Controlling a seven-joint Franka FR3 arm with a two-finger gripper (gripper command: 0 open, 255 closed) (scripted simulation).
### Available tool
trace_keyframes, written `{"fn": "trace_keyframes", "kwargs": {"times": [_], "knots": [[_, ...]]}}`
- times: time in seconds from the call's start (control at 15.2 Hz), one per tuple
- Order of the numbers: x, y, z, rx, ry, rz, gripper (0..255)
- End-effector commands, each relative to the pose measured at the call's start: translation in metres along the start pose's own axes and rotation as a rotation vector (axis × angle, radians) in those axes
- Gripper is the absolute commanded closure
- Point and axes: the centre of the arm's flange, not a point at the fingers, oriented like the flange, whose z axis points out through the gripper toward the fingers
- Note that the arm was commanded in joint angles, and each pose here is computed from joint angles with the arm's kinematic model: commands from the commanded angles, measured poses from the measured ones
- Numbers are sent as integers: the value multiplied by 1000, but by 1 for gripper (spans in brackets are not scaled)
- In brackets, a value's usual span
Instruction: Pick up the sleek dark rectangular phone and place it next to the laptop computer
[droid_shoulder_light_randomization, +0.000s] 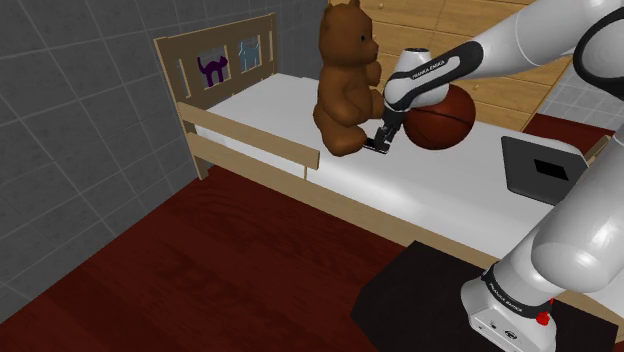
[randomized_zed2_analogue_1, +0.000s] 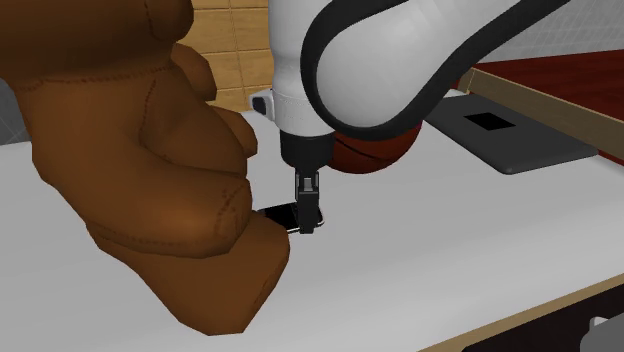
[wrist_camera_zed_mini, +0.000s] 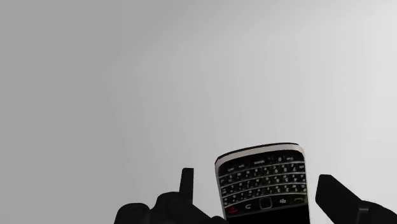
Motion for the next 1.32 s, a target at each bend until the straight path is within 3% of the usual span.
{"fn": "trace_keyframes", "kwargs": {"times": [0.0, 0.07, 0.13, 0.73, 1.25], "knots": [[-4, -3, 2, 10, -22, 0, 0], [-4, -3, 2, 10, -22, 0, 0], [-4, -3, 2, 10, -22, 0, 255], [-4, -3, 2, 10, -22, 0, 255], [-3, -3, -40, 10, -22, 0, 255]]}}
